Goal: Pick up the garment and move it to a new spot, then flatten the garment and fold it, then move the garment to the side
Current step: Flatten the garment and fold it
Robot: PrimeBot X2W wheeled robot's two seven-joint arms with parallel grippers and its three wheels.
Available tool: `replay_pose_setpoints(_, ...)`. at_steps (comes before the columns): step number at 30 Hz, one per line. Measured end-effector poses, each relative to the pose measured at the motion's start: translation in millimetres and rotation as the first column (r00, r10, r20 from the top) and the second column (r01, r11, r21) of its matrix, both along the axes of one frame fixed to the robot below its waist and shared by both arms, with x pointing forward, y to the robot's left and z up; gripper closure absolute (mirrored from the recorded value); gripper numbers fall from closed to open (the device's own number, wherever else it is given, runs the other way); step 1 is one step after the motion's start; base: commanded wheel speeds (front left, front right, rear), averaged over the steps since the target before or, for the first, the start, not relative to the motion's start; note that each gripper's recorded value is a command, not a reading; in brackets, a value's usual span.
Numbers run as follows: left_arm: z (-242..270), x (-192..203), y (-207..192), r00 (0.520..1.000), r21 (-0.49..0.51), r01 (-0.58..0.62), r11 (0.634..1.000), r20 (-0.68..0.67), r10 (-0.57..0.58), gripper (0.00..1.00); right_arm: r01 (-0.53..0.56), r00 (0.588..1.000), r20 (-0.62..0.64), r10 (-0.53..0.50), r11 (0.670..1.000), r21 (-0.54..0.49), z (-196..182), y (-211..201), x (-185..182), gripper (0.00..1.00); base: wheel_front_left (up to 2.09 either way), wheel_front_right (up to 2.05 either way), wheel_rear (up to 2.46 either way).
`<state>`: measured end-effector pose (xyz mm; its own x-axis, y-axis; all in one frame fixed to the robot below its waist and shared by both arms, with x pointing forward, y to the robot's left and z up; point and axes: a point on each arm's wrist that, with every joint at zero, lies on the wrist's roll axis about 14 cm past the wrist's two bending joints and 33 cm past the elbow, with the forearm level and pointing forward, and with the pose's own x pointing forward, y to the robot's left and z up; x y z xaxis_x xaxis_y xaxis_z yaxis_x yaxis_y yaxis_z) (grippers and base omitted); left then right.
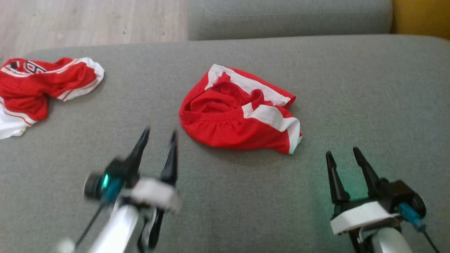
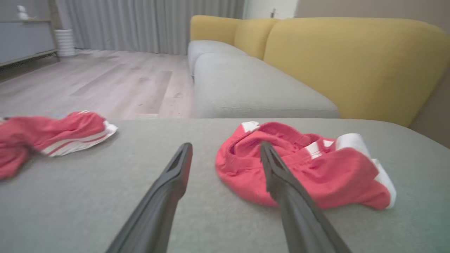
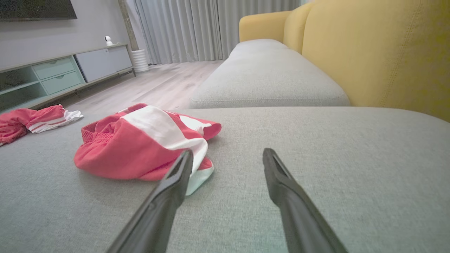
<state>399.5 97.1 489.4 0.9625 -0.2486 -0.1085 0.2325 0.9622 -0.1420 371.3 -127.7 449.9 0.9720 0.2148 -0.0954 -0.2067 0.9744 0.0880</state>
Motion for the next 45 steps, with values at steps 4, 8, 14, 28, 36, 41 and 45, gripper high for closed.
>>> replay_pose_setpoints(4, 15, 26, -24, 0.996, 0.029, 0.084, 0.996, 0.028, -0.085, 0.00, 0.001, 1.000, -0.012, -0.001, 1.000, 0.000, -4, 0, 4, 0.00, 0.00, 0.00, 0.00)
replay_pose_setpoints(8, 11, 50, -60, 0.979, 0.061, 0.202, 0.978, -0.016, -0.201, 0.00, 0.022, 0.999, -0.025, -0.022, 1.000, -0.003, -9, -7, 8, 0.00, 0.00, 0.00, 0.00)
replay_pose_setpoints(14, -25, 70, -111, 0.921, 0.138, 0.380, 0.915, -0.147, -0.361, 0.00, 0.069, 0.996, -0.048, -0.070, 0.997, -0.016, -18, -24, 14, 0.00, 0.00, 0.00, 0.00)
replay_pose_setpoints(28, -87, 56, -148, 0.801, 0.185, 0.562, 0.806, -0.364, -0.475, 0.00, 0.120, 0.989, -0.086, -0.122, 0.992, -0.024, -29, -41, 8, 0.00, 0.00, 0.00, 0.00)
replay_pose_setpoints(36, -81, 70, -148, 0.822, 0.199, 0.536, 0.820, -0.345, -0.453, 0.00, 0.129, 0.988, -0.086, -0.130, 0.991, -0.021, -28, -43, 6, 0.00, 0.00, 0.00, 0.00)
replay_pose_setpoints(41, -92, 72, -140, 0.808, 0.222, 0.538, 0.813, -0.411, -0.422, 0.00, 0.133, 0.987, -0.090, -0.133, 0.991, -0.014, -29, -43, 5, 0.00, 0.00, 0.00, 0.00)
replay_pose_setpoints(45, -101, 70, -136, 0.789, 0.229, 0.549, 0.804, -0.459, -0.408, 0.00, 0.131, 0.987, -0.094, -0.132, 0.991, -0.013, -30, -43, 6, 0.00, 0.00, 0.00, 0.00)
